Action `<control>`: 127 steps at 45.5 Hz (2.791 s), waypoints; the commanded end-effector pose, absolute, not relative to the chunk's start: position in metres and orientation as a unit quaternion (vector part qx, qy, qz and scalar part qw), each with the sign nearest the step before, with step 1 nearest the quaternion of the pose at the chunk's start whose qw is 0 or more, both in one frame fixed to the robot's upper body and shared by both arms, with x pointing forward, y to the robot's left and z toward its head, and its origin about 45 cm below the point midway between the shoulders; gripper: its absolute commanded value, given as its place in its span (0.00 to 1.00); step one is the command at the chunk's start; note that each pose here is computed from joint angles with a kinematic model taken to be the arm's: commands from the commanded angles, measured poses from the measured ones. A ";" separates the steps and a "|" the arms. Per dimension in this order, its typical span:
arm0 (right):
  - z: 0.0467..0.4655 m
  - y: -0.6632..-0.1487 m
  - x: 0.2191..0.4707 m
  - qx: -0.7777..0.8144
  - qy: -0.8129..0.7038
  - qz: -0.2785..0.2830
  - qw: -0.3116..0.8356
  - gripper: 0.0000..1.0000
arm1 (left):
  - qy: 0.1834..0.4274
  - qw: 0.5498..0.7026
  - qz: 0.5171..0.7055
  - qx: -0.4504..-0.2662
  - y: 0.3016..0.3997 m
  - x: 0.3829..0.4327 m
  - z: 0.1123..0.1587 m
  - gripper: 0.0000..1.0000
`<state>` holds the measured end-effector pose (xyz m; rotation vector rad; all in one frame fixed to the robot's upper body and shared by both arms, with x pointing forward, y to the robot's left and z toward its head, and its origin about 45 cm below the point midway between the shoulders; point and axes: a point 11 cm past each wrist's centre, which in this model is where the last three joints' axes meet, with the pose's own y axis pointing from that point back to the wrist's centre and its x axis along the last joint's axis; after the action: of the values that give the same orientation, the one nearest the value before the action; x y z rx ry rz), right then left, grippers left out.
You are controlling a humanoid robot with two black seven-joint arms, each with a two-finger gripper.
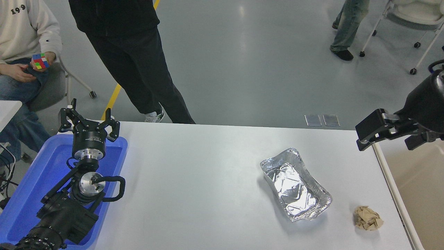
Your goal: Pick up foil plate and place in dustbin
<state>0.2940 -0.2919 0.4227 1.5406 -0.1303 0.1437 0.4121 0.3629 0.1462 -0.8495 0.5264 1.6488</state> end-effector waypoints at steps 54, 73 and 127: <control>0.364 -0.285 0.342 0.679 0.000 0.108 0.726 1.00 | 0.224 0.570 0.703 -0.362 0.3629 0.4121 0.1462 0.99; 0.262 -0.286 0.369 0.654 0.044 0.169 0.736 1.00 | 0.224 0.570 0.703 -0.362 0.3629 0.4121 0.1462 0.99; 0.104 -0.246 0.385 0.661 -0.003 0.257 0.705 1.00 | 0.224 0.570 0.703 -0.362 0.3629 0.4121 0.1462 0.99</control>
<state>0.3863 -0.2479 0.1283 1.4640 0.0309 0.5491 0.4121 0.3629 0.1462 -0.8494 0.5264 1.6488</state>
